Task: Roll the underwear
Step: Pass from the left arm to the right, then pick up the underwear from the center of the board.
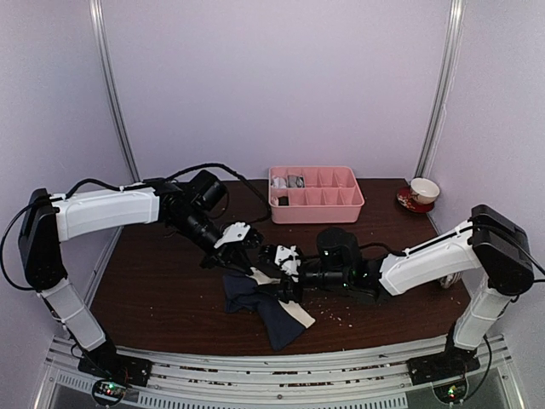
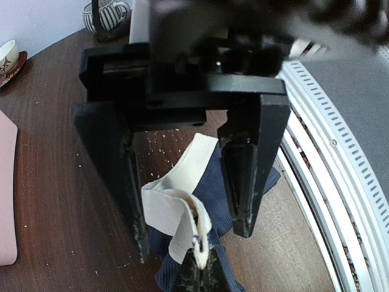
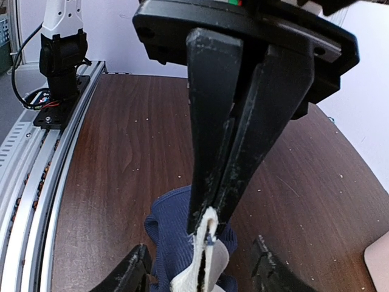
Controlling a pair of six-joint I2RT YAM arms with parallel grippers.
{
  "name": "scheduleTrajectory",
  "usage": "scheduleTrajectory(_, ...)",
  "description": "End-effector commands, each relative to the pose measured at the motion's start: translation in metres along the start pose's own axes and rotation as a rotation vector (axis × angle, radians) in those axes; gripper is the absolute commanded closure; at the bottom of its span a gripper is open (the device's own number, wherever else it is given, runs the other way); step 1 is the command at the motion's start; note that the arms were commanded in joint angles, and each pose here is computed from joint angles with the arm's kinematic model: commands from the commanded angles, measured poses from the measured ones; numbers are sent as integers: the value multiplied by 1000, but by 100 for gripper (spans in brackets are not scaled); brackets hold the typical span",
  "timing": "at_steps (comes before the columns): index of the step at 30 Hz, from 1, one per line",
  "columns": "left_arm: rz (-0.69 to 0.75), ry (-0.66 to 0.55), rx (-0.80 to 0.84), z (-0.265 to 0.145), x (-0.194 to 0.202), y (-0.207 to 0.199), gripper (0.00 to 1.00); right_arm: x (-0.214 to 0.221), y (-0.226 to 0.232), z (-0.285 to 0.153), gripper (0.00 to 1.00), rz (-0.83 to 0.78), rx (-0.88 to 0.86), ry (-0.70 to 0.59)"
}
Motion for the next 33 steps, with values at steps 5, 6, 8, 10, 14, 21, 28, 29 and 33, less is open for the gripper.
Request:
scheduleTrajectory(5, 33, -34, 18, 3, -4, -5, 100, -8, 3, 4, 69, 34, -39, -26)
scheduleTrajectory(6, 33, -29, 19, 4, -3, -5, 100, -9, 2, 3, 73, 36, -36, -24)
scheduleTrajectory(8, 30, -24, 20, 5, -1, -6, 100, -11, 2, 1, 87, 37, -31, -23)
scheduleTrajectory(10, 33, -22, 16, 3, -2, -6, 86, -13, 0, -1, 100, 47, -16, -21)
scheduleTrajectory(14, 55, -27, -18, -9, -9, -5, 31, -17, -6, -9, 100, 45, 18, -31)
scheduleTrajectory(21, -80, 28, -163, -24, 30, 12, 2, -22, -15, -27, 100, 40, 81, -54)
scheduleTrajectory(28, -369, -24, -65, -9, 73, 15, 2, -19, -18, -31, 100, 38, 105, -53)
scheduleTrajectory(29, -393, -27, -54, -7, 75, 15, 2, -19, -19, -31, 100, 39, 109, -52)
scheduleTrajectory(33, -445, -60, -15, -2, 79, 10, 2, -15, -20, -30, 100, 38, 118, -47)
Point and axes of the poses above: each gripper's point midway between its finger pads, its own z axis out along the fingers, its own y axis along the line the jaws close on, x = y × z, the point moved 1 cm from there along -z, back along the fingers, and after that the axes turned 12 degrees about z, right-handed, at the moved point
